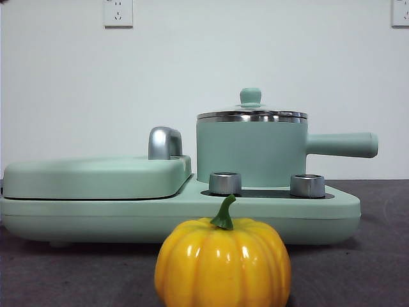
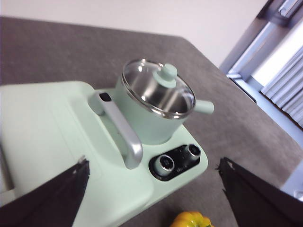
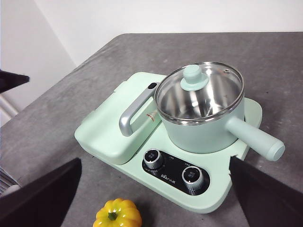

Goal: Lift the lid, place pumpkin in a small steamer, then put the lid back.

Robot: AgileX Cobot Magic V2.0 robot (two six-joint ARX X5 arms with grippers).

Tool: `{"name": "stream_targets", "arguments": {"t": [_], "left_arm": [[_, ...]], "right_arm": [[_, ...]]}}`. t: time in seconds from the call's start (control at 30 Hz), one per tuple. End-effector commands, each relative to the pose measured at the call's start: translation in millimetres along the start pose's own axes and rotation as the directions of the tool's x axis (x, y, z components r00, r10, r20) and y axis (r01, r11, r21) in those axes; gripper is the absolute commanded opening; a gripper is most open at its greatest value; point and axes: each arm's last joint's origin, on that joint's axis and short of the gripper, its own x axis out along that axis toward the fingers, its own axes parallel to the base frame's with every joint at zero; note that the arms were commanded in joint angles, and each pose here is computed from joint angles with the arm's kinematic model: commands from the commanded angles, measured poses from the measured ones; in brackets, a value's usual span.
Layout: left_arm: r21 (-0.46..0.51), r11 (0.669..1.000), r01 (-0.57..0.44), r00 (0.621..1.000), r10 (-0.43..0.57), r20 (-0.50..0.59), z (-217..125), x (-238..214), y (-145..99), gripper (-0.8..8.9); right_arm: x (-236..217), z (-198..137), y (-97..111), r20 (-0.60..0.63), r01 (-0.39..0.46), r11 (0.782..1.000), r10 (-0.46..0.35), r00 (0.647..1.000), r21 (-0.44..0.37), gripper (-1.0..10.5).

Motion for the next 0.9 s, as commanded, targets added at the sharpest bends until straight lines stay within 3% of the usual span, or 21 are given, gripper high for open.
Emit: {"name": "stream_targets", "arguments": {"t": [0.03,0.3,0.6,0.9], "left_arm": [[0.030,0.999,0.030,1.000,-0.030,-0.002,9.0,8.9,0.2,4.46],[0.042,0.994,0.102,0.986,-0.096,-0.137,41.2,63.1,1.4,4.46],[0.210,0.971,0.116,0.955,-0.050,-0.293,90.0,156.7,-8.4,4.46],[0.334,0.932,0.140,0.964,-0.052,-0.259,112.4,238.2,-27.6,4.46]], "right_arm": [[-1.6,4.5,2.1,0.015,-0.008,1.000,0.008,1.000,-0.004,5.0],[-1.6,4.5,2.1,0.015,-0.008,1.000,0.008,1.000,-0.003,5.0],[-1.6,4.5,2.1,0.015,-0.008,1.000,0.008,1.000,-0.004,5.0],[-1.6,4.5,2.1,0.015,-0.007,1.000,0.007,1.000,-0.004,5.0]]}}
